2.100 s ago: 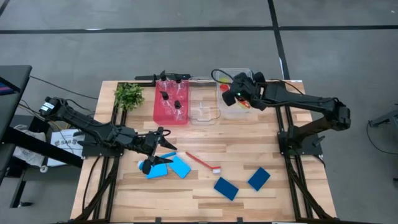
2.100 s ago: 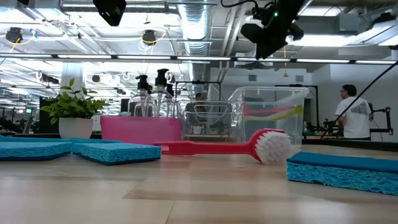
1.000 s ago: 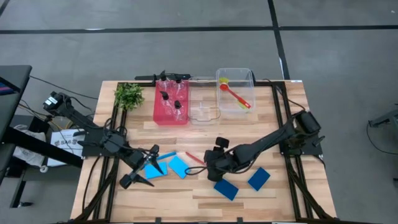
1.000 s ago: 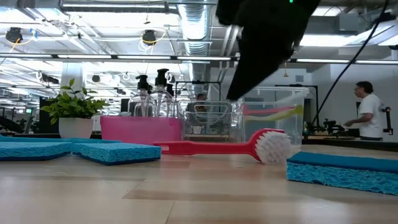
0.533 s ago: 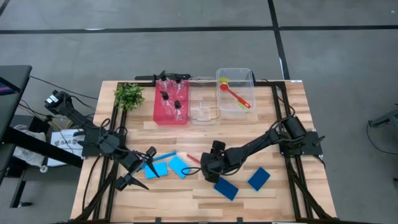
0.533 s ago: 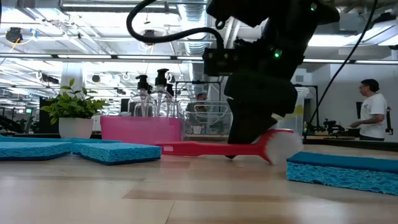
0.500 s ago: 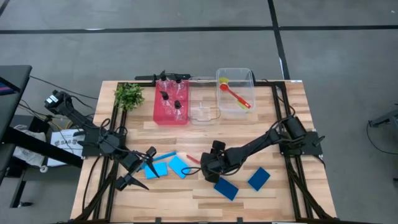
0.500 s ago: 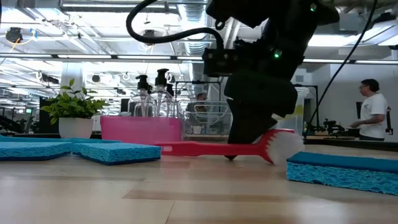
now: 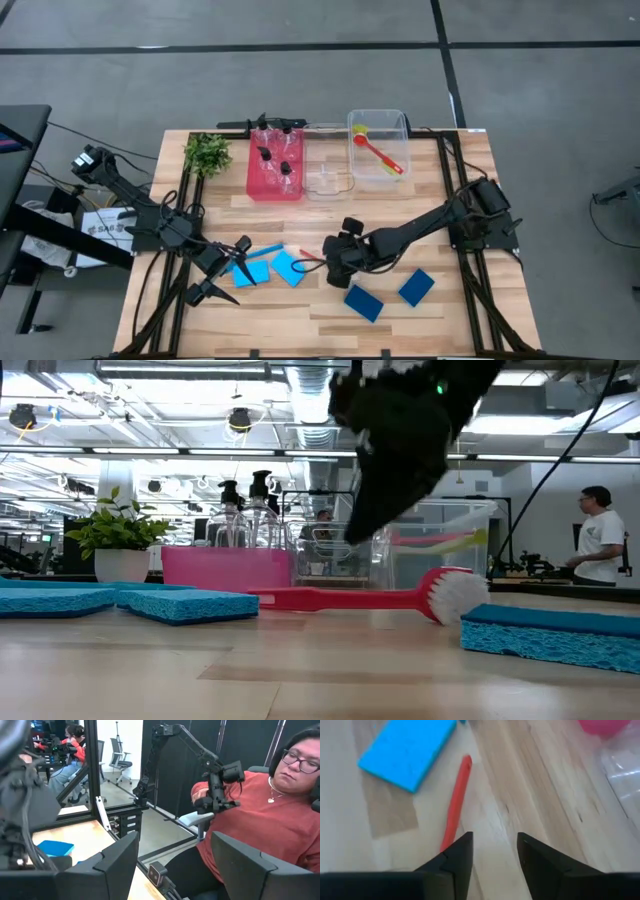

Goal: Pick & Place Kitchen Sink Supplies
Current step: Put the red dish brush into the right transparent bin, then put the blue dish brush into the right transparent bin

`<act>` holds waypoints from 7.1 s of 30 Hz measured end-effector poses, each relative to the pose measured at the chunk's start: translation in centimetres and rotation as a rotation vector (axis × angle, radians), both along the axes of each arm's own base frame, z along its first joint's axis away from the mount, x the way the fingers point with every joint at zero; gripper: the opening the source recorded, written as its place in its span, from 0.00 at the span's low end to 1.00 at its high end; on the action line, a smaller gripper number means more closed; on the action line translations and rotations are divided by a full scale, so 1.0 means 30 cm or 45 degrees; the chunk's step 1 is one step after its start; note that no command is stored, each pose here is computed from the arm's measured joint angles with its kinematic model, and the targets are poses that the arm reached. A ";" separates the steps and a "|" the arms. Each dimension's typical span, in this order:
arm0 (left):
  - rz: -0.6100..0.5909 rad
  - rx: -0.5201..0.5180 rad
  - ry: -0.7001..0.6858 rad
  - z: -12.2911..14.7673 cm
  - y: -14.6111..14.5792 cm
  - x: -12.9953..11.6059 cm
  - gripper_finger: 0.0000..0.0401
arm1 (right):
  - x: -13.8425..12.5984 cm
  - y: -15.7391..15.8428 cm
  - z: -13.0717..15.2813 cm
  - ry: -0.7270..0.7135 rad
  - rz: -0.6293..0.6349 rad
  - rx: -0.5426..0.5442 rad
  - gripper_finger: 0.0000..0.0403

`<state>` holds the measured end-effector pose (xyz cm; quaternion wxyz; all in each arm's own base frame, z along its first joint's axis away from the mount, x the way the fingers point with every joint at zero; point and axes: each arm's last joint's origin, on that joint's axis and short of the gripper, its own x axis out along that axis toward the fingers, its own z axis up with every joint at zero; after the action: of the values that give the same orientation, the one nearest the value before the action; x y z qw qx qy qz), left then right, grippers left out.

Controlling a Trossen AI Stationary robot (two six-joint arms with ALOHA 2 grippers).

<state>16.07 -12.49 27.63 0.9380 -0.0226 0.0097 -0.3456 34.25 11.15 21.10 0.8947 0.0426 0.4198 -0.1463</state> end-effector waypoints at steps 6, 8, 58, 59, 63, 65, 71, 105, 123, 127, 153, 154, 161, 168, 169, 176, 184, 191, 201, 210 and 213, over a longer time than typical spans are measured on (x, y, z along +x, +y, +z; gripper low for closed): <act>0.000 0.000 0.000 0.000 0.000 0.000 0.62 | -0.009 0.044 0.056 -0.115 0.097 0.097 0.33; 0.000 0.000 0.000 0.000 0.000 0.000 0.62 | -0.007 0.061 0.053 -0.116 0.142 0.138 0.32; 1.014 0.365 0.290 -0.115 0.095 0.012 0.62 | -0.285 -0.097 0.444 -0.505 -0.194 -0.150 0.07; 1.030 0.362 0.294 -0.116 0.096 0.011 0.62 | -0.305 -0.121 0.462 -0.523 -0.248 -0.187 0.06; 1.041 0.346 0.298 -0.116 0.097 0.011 0.62 | -0.368 -0.235 0.503 -0.515 -0.441 -0.279 0.03; 1.042 0.345 0.297 -0.116 0.097 0.011 0.62 | -0.389 -0.295 0.509 -0.497 -0.551 -0.289 0.03; 1.042 0.344 0.297 -0.116 0.097 0.011 0.62 | -0.398 -0.455 0.484 -0.407 -0.856 -0.291 0.09; 1.029 0.337 0.300 -0.116 0.095 0.011 0.62 | -0.310 -0.628 0.337 -0.106 -1.084 -0.268 0.14; 0.931 0.325 0.320 -0.117 0.088 0.011 0.62 | -0.379 -0.258 0.445 -0.422 -0.710 -0.494 0.14; 0.938 0.290 0.336 -0.118 0.088 0.011 0.62 | -0.375 -0.161 0.423 -0.419 -0.562 -0.501 0.14; 1.052 0.145 1.327 -0.418 0.154 0.113 0.62 | -0.321 0.158 0.212 -0.117 0.002 -0.362 0.14; 1.071 0.148 1.354 -0.433 0.158 0.119 0.62 | -0.320 0.160 0.207 -0.104 0.011 -0.353 0.14; 1.157 0.186 1.451 -0.492 0.186 0.140 0.62 | -0.314 0.171 0.195 -0.083 0.037 -0.328 0.14; 1.160 0.175 1.470 -0.498 0.188 0.143 0.60 | -0.312 0.172 0.197 -0.093 0.035 -0.318 0.14; 1.163 0.169 1.472 -0.497 0.188 0.142 0.59 | -0.311 0.173 0.197 -0.095 0.035 -0.316 0.14; 1.136 0.154 1.494 -0.498 0.186 0.142 0.38 | -0.311 0.174 0.198 -0.100 0.035 -0.311 0.14; 1.074 0.086 1.462 -0.470 0.180 0.142 0.05 | -0.306 0.177 0.200 -0.117 0.041 -0.304 0.14; 1.050 -0.032 1.294 -0.380 0.188 0.130 0.08 | -0.295 0.185 0.208 -0.156 0.070 -0.300 0.14; 0.988 -0.160 0.779 -0.199 0.205 0.113 0.09 | -0.271 0.200 0.229 -0.282 0.065 -0.291 0.14; 0.892 -0.135 0.205 -0.065 0.204 0.153 0.05 | -0.213 0.246 0.310 -0.539 0.284 -0.420 0.13; 0.895 -0.111 0.102 -0.048 0.217 0.170 0.07 | -0.203 0.250 0.357 -0.649 0.411 -0.470 0.09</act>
<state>21.16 -5.99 26.18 0.9967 -0.0780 0.0233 -0.0007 28.15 18.66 31.81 0.9749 -0.1517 0.1509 -0.0610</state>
